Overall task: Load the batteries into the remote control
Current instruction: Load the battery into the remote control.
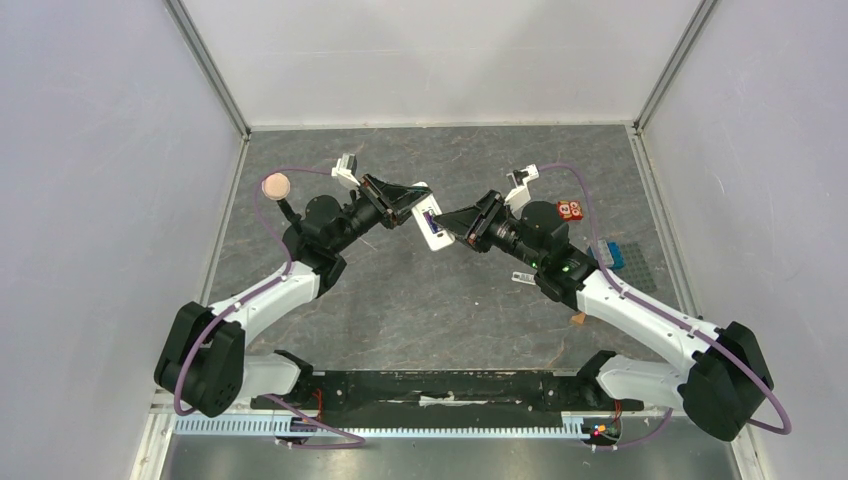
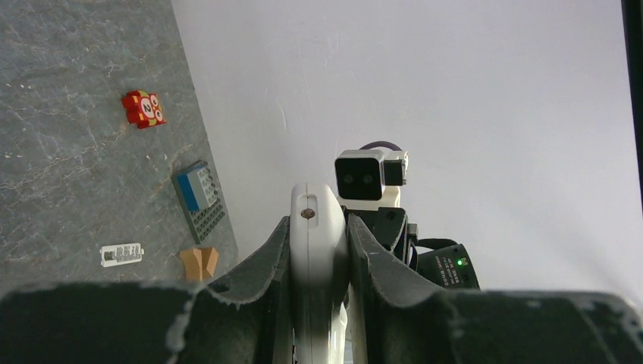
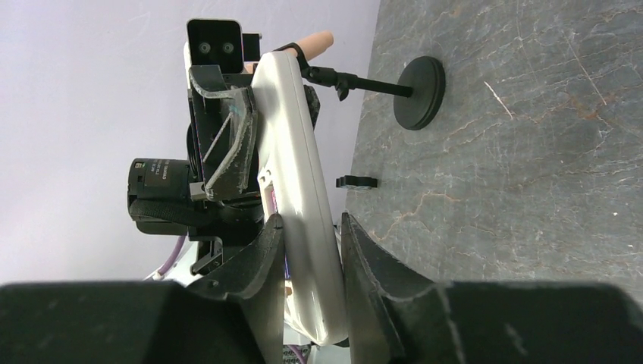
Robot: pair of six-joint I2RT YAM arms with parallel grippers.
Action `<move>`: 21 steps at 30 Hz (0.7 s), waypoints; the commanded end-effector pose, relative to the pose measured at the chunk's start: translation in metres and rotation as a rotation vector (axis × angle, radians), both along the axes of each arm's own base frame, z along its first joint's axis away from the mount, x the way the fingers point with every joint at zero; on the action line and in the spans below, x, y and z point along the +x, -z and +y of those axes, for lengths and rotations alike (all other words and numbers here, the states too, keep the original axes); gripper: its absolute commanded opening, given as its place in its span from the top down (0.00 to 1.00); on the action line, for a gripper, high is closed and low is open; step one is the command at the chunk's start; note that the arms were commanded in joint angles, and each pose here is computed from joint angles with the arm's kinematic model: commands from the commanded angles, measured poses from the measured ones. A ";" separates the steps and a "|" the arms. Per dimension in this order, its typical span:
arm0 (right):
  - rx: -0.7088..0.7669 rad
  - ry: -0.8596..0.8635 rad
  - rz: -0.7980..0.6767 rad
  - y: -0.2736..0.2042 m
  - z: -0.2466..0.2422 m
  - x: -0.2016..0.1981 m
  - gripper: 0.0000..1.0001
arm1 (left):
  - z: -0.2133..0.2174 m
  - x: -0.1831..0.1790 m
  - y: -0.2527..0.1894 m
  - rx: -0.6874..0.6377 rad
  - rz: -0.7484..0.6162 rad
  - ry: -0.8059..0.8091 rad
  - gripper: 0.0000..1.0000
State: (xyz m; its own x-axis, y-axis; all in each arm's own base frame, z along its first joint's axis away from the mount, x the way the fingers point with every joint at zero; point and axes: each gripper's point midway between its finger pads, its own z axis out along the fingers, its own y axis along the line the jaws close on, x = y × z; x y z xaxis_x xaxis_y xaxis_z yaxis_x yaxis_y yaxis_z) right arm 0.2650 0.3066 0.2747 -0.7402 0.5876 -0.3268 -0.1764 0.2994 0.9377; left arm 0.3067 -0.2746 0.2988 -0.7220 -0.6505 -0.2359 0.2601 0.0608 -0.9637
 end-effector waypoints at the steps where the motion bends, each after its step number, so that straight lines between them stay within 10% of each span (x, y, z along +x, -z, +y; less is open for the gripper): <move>1: -0.111 0.021 0.113 0.043 -0.006 0.001 0.83 | 0.010 -0.012 -0.077 -0.117 -0.216 -0.018 0.98; 11: -0.066 -0.011 0.020 0.015 -0.002 -0.001 0.28 | 0.004 -0.017 -0.058 -0.030 -0.245 0.020 0.98; 21: -0.096 -0.026 -0.203 -0.023 -0.008 -0.004 0.13 | -0.001 -0.024 -0.046 0.025 -0.290 0.064 0.98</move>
State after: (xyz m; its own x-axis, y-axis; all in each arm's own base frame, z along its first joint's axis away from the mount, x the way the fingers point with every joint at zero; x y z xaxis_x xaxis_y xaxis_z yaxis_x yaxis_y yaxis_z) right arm 0.2626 0.3030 0.2636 -0.7396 0.5411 -0.4001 -0.2188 0.3688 0.9034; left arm 0.2977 -0.2753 0.3082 -0.7080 -0.6189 -0.3401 0.3682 0.0876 -0.9256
